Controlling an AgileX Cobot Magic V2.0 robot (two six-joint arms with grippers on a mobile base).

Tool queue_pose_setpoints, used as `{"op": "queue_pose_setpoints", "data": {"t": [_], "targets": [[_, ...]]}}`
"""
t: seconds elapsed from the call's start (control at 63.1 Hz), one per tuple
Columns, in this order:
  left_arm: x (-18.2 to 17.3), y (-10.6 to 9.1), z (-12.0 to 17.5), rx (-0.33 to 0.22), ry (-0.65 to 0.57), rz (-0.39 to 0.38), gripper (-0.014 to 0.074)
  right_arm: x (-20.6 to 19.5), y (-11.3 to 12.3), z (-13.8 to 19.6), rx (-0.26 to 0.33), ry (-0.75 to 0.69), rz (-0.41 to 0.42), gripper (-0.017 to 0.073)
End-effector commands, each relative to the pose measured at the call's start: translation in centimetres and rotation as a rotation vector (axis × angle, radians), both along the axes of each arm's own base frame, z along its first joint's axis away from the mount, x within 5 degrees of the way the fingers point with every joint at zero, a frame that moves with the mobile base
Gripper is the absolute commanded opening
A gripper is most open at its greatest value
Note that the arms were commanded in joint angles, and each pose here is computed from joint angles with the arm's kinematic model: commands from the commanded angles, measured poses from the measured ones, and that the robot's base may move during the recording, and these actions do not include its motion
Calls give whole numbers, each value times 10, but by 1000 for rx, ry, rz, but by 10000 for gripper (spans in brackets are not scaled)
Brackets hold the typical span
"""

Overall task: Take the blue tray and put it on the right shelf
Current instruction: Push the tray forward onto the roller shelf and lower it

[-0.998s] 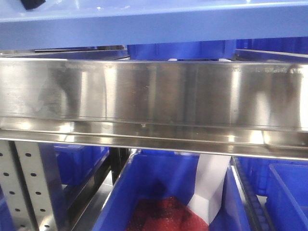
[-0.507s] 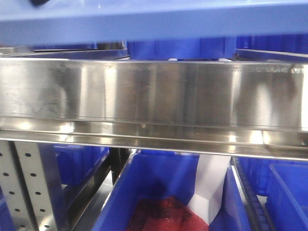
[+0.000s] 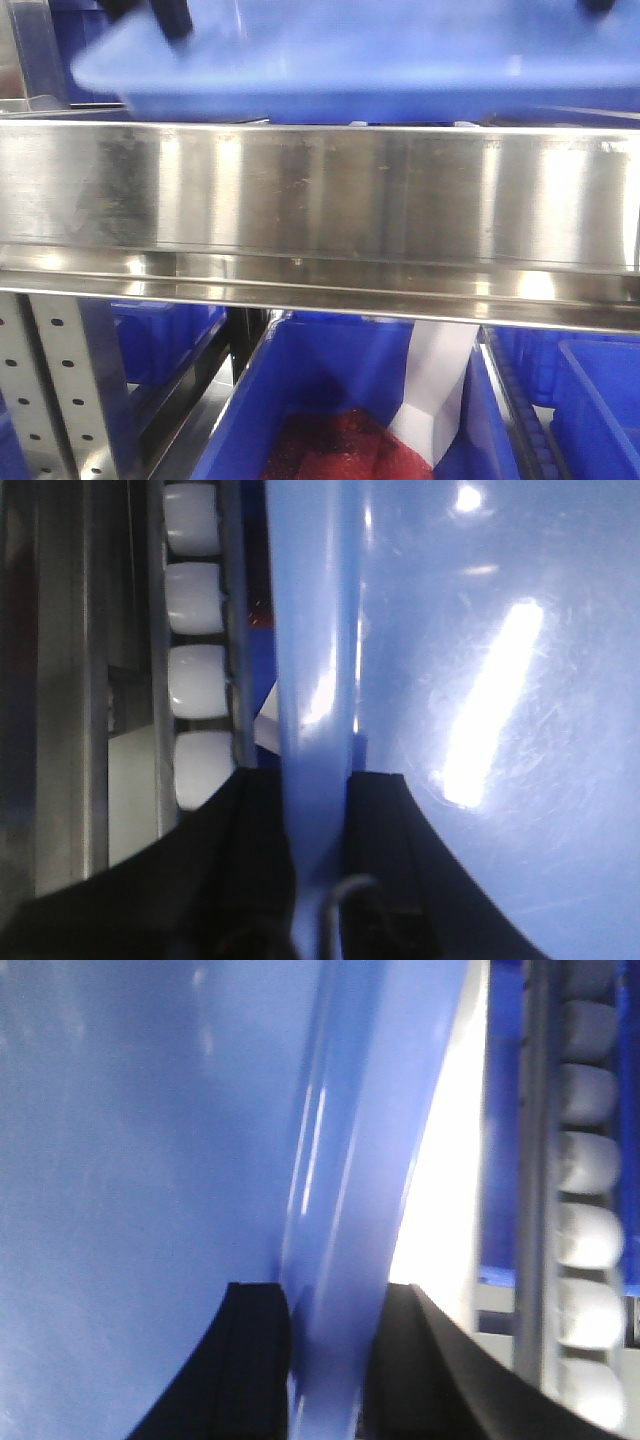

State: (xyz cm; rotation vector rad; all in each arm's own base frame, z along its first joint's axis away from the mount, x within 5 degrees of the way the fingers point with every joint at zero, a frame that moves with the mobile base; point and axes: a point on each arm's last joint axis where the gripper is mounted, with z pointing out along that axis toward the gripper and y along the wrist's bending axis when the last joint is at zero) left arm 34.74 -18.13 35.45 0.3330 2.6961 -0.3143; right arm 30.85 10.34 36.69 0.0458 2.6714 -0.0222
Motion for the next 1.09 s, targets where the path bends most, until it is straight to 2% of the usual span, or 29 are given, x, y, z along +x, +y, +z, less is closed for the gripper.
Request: {"op": "queue_pose_setpoints", "data": {"t": [0.0,0.111,0.206,0.301,0.348,0.428,0.539,0.76,0.824,0.919,1.014,1.077], "targets": [[-1,-4,26,-108,-107,-8,-47,4,9,13,60,-82,63,22],[5,-5,18,-102,-88,-2,-23,13,13,3,54,-71,69,25],[6,-5,17,-92,-100,-27,83,16,14,-1,43,-62,83,100],[6,-5,17,-93,-109,-30,283,19,15,-5,35,-54,93,319],[7,-6,18,-96,-115,-29,349,19,15,-6,34,-54,93,455],[7,-6,18,-97,-117,-29,476,20,15,-6,25,-56,93,617],[7,-5,18,-89,-120,-29,549,21,12,-5,-16,-67,90,599],[5,-2,21,-65,-125,-29,548,19,3,-3,-111,-64,77,599],[2,1,23,-45,-124,-29,547,17,1,-1,-114,-61,74,599],[-5,5,35,-54,-153,-36,537,10,0,8,-97,-86,75,597],[-20,10,56,-76,-200,-41,467,-1,-1,23,-73,-136,87,566],[-36,13,74,-97,-245,-58,386,-14,-4,36,-59,-174,98,495]]}}
